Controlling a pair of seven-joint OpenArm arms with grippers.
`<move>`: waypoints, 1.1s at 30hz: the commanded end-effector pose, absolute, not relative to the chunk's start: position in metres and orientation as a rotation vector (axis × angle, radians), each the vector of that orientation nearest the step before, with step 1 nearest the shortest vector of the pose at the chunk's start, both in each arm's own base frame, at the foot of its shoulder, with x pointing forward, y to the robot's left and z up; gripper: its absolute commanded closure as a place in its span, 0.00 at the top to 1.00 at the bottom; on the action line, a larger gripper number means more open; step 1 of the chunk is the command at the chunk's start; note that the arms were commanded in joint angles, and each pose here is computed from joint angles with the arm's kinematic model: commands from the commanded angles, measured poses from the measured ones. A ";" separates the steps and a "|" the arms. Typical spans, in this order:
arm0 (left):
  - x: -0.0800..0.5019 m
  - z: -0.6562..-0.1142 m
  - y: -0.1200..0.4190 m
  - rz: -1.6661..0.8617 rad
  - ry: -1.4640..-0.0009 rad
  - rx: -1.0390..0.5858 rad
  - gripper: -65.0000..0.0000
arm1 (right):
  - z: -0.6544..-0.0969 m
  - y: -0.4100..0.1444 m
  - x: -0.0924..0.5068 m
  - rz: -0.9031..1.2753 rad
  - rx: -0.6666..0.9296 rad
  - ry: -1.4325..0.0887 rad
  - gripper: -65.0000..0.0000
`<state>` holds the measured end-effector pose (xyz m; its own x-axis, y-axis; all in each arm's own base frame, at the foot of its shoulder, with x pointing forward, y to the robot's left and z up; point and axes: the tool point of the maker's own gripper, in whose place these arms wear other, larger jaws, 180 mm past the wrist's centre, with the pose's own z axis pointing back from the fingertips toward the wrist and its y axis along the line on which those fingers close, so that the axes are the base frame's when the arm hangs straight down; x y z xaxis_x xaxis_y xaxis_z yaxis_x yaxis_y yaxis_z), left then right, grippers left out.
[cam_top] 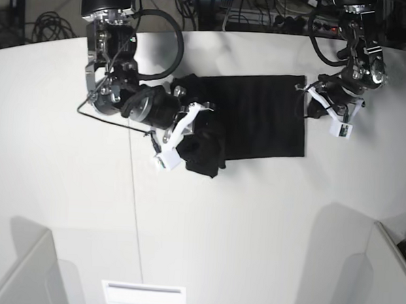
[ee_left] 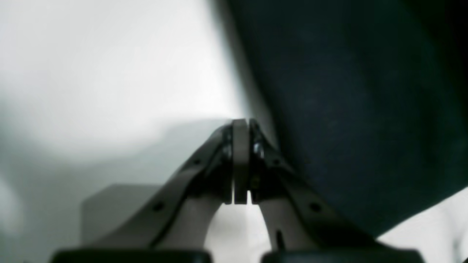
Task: Fold the T-shirt properly
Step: 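Grasp the strip end with the right gripper and fold it toward the left gripper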
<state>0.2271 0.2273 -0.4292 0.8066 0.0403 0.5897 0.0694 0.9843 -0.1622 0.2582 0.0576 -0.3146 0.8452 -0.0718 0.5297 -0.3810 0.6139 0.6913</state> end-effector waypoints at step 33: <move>0.204 -0.431 0.237 -0.041 -0.576 -0.131 0.00 | -0.323 0.145 0.262 0.300 0.977 -0.531 0.00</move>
<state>0.2106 0.2319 -0.4284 0.8166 0.0237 0.5767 0.0709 0.9875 -0.1410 0.2567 0.1370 -0.3410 0.8531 0.0323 0.5207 -0.4434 0.5710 0.6909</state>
